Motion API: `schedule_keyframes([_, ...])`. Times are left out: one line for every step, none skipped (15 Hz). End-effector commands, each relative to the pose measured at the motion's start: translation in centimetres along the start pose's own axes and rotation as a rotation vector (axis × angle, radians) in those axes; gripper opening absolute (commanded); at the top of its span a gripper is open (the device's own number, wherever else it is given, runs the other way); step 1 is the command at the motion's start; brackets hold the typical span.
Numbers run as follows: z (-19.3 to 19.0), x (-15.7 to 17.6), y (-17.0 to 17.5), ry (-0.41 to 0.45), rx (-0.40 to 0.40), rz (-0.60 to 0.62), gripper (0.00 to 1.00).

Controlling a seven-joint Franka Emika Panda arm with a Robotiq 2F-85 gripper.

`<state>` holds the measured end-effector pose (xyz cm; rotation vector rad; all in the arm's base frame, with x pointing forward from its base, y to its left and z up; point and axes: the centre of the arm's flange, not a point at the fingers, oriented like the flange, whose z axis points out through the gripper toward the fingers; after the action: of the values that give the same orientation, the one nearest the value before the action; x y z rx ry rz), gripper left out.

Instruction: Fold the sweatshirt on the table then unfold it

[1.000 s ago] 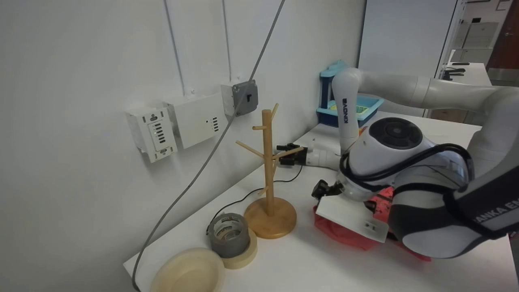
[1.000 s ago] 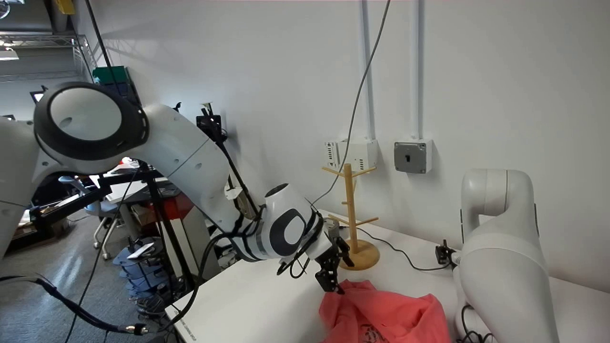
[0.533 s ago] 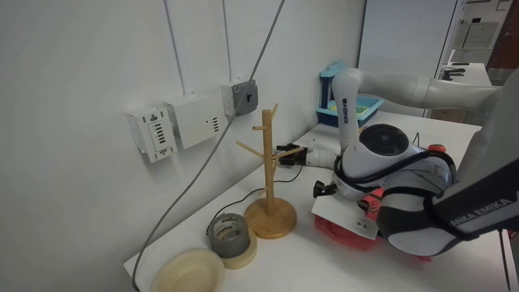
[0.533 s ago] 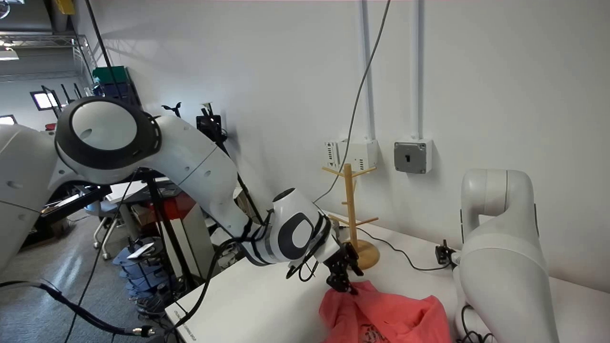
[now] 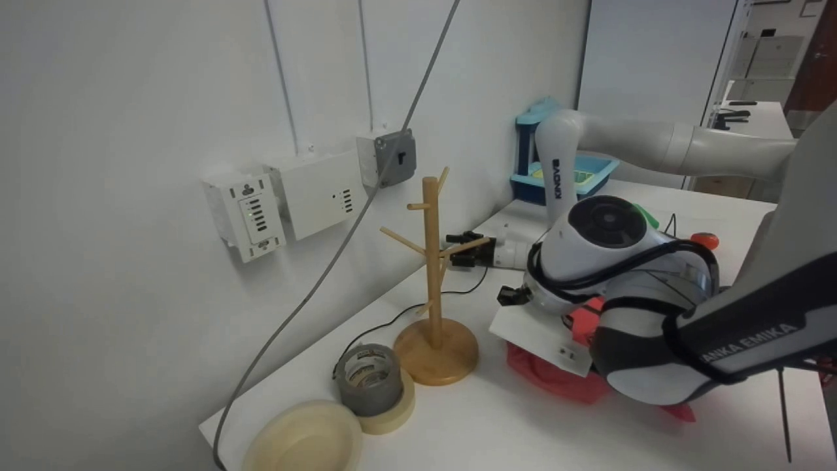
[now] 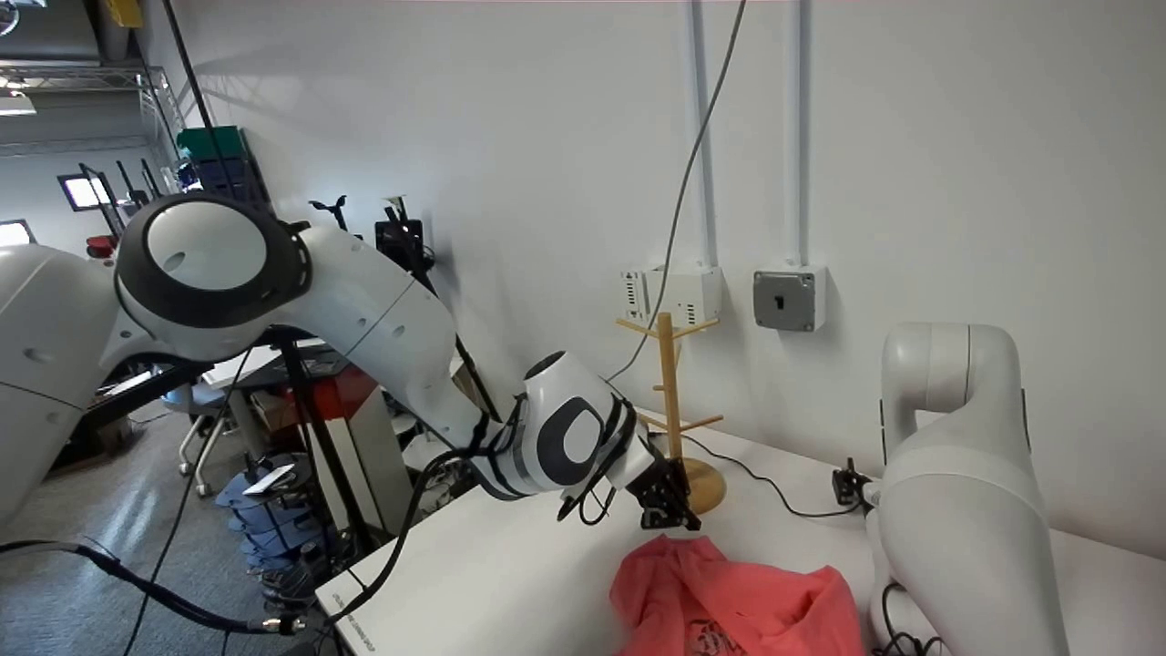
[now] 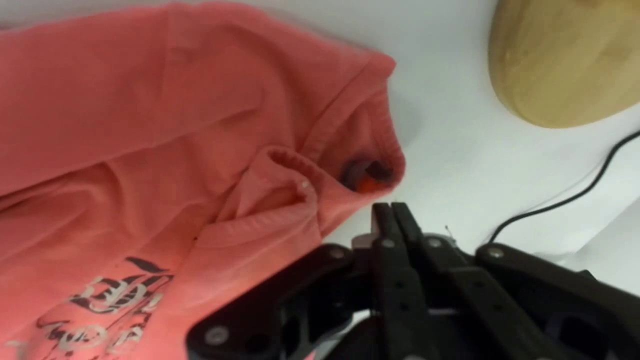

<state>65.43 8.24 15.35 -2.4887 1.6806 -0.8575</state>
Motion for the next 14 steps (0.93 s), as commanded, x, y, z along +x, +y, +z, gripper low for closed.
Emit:
schedule_keyframes([-0.5,0.2,-2.3,0.070,0.124,0.057,0.00])
schedule_keyframes([-0.9,0.3,-2.9,0.078,0.145,0.063,0.00])
schedule_keyframes([-1.1,0.3,-3.2,0.081,0.163,0.068,0.00])
schedule_keyframes([-1.2,0.3,-3.5,0.091,0.187,0.070,0.00])
schedule_keyframes([-1.3,0.2,-3.8,0.097,0.199,0.078,0.00])
schedule_keyframes([-1.3,0.2,-4.1,0.102,0.206,0.087,0.00])
schedule_keyframes([-1.3,0.2,-4.2,0.105,0.212,0.094,0.00])
schedule_keyframes([-1.2,0.3,-4.2,0.101,0.203,0.096,0.00])
schedule_keyframes([-1.2,0.3,-4.1,0.104,0.204,0.099,0.00])
schedule_keyframes([-1.1,0.5,-4.1,0.103,0.198,0.093,0.00])
schedule_keyframes([-1.1,0.6,-4.0,0.096,0.179,0.079,0.00])
schedule_keyframes([-1.3,1.0,-3.8,0.094,0.165,0.055,0.00])
schedule_keyframes([-1.6,1.3,-3.7,0.088,0.154,0.038,0.00])
schedule_keyframes([-1.9,1.9,-3.7,0.085,0.142,0.013,0.00])
